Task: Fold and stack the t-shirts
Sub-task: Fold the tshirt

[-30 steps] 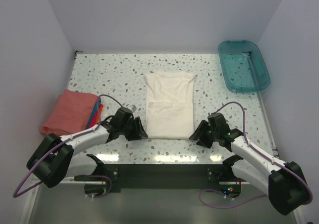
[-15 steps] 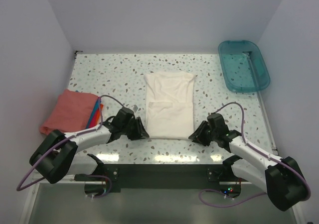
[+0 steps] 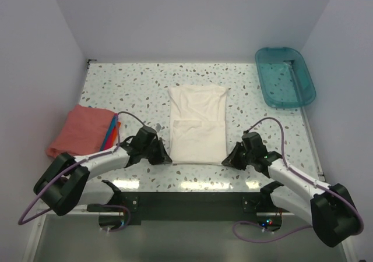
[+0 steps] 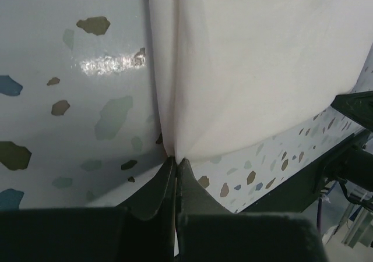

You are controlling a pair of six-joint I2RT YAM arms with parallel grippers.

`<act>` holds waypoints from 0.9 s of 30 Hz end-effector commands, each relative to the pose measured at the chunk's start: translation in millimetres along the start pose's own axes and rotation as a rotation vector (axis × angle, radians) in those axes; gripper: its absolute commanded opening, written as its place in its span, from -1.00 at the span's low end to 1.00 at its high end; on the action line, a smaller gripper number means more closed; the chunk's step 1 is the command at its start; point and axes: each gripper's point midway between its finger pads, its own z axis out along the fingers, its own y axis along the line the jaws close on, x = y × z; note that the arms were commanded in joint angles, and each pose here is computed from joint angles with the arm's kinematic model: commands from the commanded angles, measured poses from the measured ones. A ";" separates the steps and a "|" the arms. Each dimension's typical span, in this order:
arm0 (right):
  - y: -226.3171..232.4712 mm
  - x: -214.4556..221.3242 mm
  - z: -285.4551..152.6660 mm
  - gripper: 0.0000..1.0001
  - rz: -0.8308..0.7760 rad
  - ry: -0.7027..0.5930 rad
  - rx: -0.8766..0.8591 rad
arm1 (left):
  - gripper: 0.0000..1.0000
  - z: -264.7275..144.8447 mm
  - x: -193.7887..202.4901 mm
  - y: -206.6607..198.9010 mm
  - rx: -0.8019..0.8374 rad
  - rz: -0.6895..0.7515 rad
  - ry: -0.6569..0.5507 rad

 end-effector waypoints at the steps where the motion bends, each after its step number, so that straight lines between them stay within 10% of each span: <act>1: 4.1 9.6 -15.8 -1.00 -0.112 0.043 -0.032 | -1.00 -14.6 11.4 9.7 -0.032 0.034 0.009; 11: 13.6 23.8 -72.6 -1.00 -0.315 0.030 -0.097 | -1.00 -58.5 19.4 -6.1 -0.009 0.061 -0.047; 27: 104.6 -71.2 -103.0 -1.00 -0.426 -0.204 -0.064 | -1.00 -109.5 -115.9 -98.8 0.041 0.192 -0.349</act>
